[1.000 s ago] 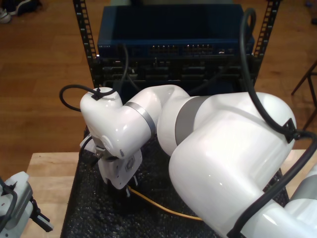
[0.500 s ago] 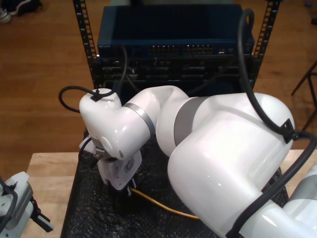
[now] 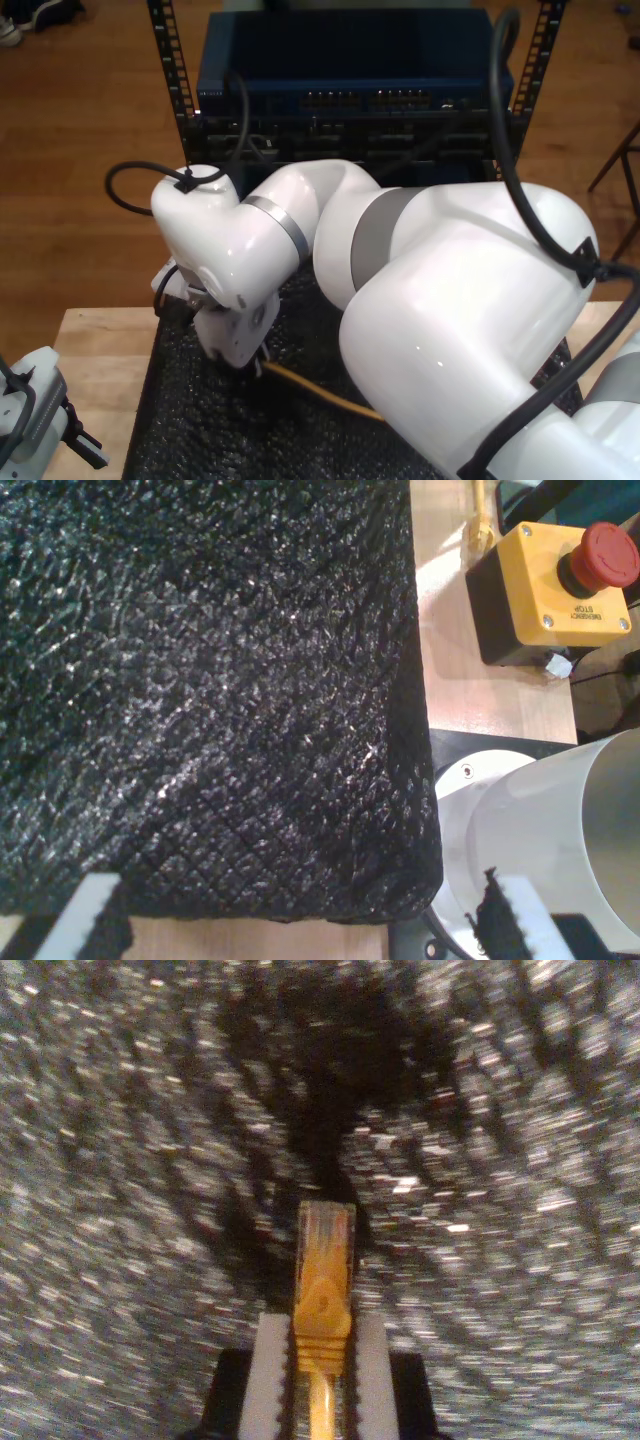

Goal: Grab the cable and plug it in

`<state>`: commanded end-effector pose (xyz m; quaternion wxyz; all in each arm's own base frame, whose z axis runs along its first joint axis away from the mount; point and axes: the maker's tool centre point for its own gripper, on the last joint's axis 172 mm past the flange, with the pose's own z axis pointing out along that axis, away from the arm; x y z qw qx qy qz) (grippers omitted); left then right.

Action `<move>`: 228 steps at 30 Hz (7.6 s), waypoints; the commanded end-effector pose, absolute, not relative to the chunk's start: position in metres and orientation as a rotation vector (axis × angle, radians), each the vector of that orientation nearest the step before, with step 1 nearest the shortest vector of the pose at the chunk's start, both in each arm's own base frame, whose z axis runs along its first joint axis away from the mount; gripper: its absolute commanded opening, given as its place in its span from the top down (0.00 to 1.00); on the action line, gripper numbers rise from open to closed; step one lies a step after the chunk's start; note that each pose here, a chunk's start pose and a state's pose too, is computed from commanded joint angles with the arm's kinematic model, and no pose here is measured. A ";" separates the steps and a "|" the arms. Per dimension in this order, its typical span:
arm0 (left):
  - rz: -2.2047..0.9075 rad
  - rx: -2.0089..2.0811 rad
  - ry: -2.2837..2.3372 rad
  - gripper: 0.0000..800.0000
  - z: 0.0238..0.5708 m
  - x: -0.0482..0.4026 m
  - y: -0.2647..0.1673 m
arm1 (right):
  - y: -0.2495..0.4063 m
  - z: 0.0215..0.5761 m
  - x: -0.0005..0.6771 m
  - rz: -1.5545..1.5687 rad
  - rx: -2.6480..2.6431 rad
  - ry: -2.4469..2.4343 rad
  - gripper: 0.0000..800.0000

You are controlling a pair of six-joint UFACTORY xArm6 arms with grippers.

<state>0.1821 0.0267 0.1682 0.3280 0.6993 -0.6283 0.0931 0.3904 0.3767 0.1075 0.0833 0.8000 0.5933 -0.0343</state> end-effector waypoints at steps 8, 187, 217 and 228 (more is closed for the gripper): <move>0.242 1.830 -1.641 0.00 0.168 0.182 0.026 | 0.367 0.124 0.392 -0.095 2.245 1.975 0.99; 0.769 1.502 -1.351 1.00 0.319 0.335 -0.210 | 0.252 0.330 0.338 0.562 2.310 2.545 0.15; 0.595 1.331 -0.905 1.00 0.370 0.321 -0.204 | 0.229 0.409 0.310 0.991 1.873 2.540 0.04; 0.531 1.242 -0.832 1.00 0.380 0.313 -0.206 | 0.240 0.435 0.307 1.203 1.751 2.514 0.04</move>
